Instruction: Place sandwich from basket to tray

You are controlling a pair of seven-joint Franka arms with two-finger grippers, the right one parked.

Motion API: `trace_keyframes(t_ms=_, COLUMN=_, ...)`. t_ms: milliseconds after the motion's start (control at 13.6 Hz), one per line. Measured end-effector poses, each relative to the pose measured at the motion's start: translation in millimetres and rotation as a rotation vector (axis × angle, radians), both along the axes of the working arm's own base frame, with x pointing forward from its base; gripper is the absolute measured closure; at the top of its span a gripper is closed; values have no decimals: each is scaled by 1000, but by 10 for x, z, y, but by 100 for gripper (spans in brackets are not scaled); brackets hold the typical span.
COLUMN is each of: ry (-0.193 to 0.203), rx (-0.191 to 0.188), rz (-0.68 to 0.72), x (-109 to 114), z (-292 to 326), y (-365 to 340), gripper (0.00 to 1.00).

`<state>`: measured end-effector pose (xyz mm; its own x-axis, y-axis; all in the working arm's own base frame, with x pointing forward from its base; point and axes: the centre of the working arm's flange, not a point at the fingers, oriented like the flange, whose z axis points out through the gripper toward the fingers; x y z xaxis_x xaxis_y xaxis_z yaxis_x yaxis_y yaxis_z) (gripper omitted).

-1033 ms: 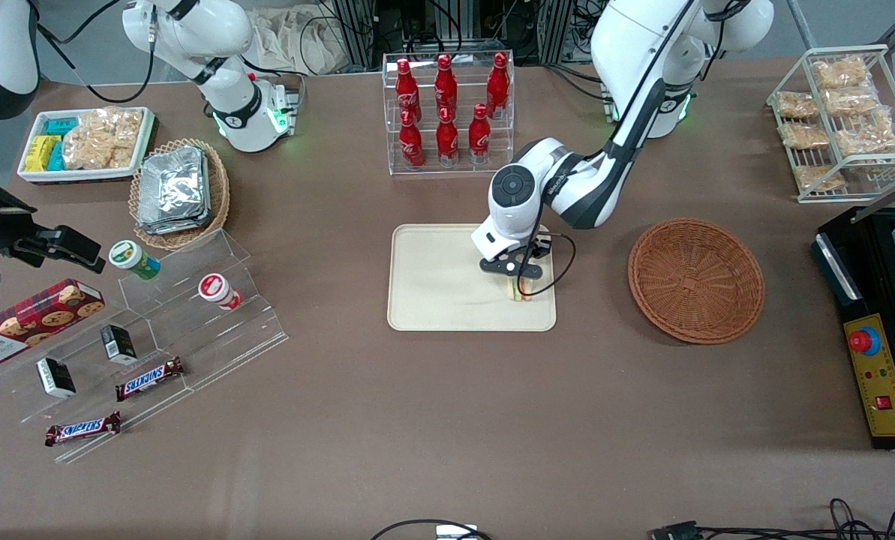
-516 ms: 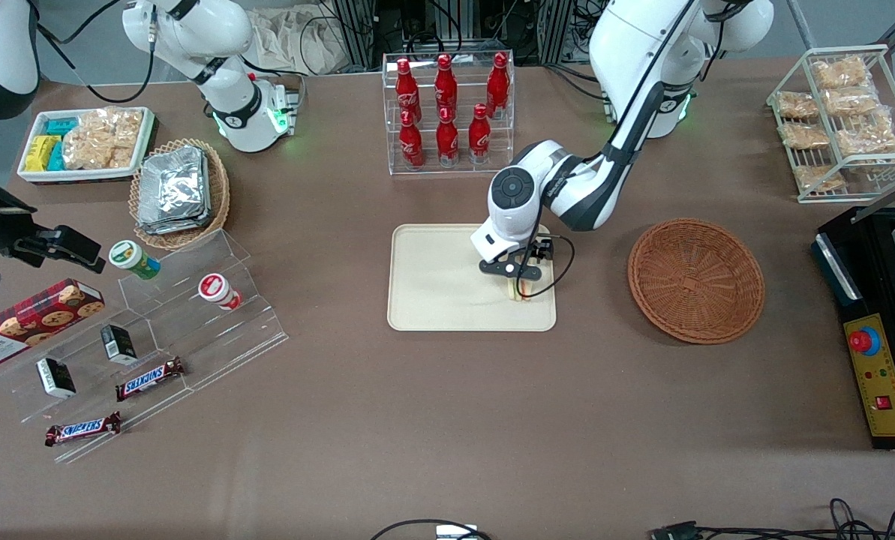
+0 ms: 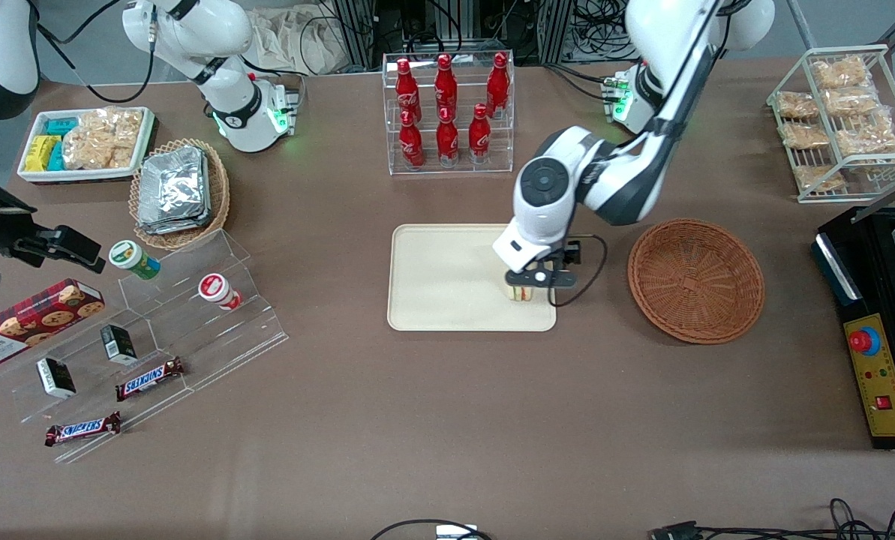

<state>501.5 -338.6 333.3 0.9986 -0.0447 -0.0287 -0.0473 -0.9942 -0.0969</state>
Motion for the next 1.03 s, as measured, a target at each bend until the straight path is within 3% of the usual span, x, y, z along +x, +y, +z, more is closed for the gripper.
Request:
trace_keyframes(t_ms=148, ry=-36, rx=-20, rz=62, x=208, z=344, y=312, gripper=0)
trace_keyframes(t_ms=369, ry=-46, rx=-27, rz=144, x=408, z=685, y=745, gripper=0)
trace_keyframes(t_ms=590, ry=-15, rx=-38, rz=196, x=652, z=1071, y=1176, gripper=0)
trace_keyframes(t_ms=885, ry=64, rx=-71, rz=153, x=896, z=1596, y=2018, gripper=0)
trace_keyframes(t_ms=1033, ry=63, rx=-81, rz=129, x=915, z=1799, y=2324, gripper=0)
